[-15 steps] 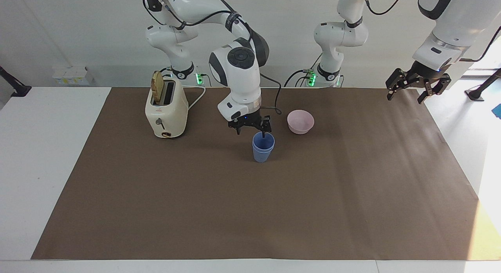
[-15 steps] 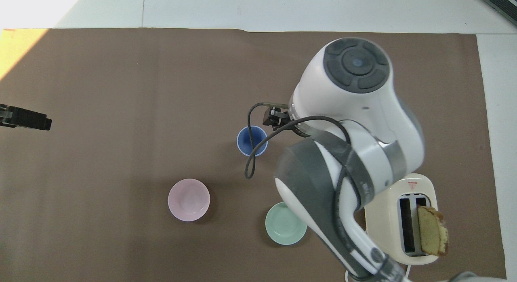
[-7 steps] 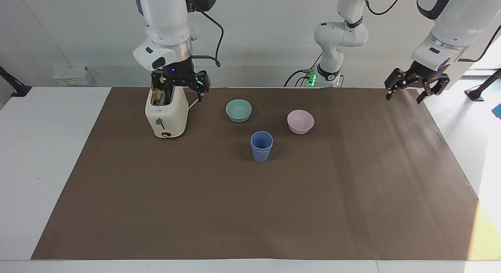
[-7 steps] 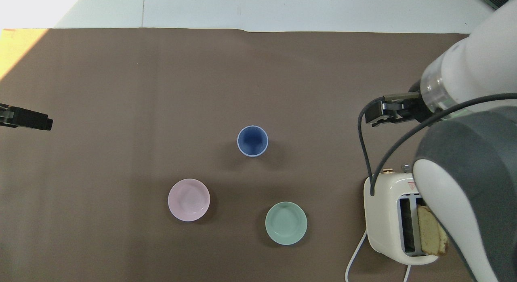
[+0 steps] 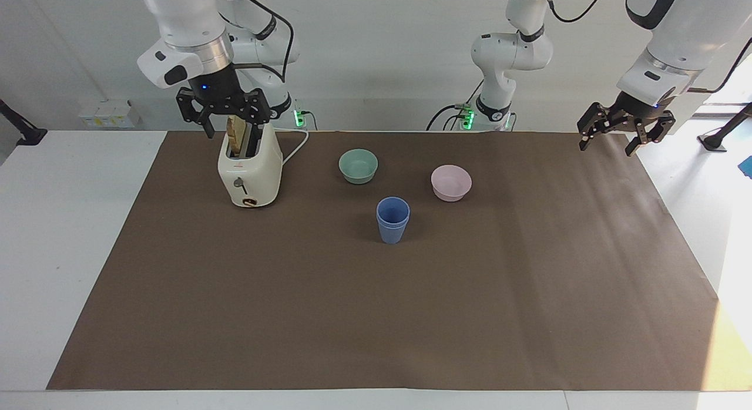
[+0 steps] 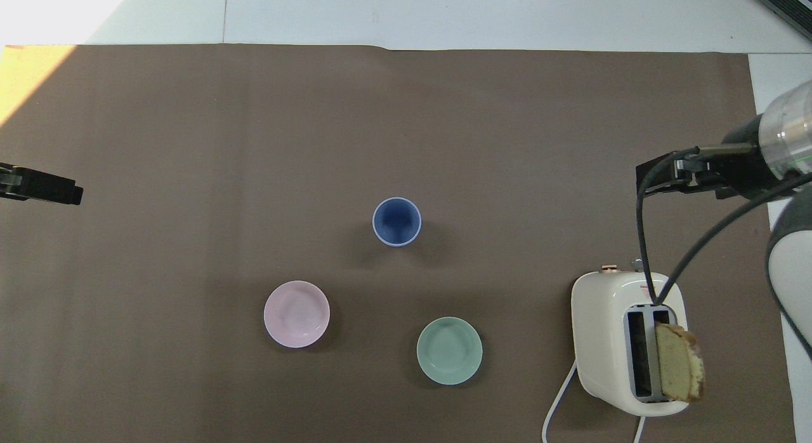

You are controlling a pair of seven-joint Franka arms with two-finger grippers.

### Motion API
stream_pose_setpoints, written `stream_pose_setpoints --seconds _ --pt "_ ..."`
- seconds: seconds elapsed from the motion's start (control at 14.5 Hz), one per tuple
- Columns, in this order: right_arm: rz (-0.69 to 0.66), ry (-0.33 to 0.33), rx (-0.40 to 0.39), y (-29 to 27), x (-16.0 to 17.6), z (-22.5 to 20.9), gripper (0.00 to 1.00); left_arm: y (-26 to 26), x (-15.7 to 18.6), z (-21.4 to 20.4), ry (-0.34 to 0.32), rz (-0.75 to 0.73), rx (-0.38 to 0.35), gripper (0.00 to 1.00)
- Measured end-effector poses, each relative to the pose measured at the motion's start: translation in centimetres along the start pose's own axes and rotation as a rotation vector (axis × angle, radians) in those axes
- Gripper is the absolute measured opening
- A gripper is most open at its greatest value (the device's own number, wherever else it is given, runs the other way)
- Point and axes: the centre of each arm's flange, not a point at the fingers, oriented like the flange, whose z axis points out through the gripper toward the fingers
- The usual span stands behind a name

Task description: Stack blue cups with both arms

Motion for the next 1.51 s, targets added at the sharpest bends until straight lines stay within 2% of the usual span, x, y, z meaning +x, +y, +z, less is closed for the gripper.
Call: stream_pose_setpoints --seconds 1.51 --pt "-0.027 -0.001 -0.003 1.0 -0.2 1.8 1.0 -0.1 0.0 0.0 -0.001 -0.002 0.0 1.0"
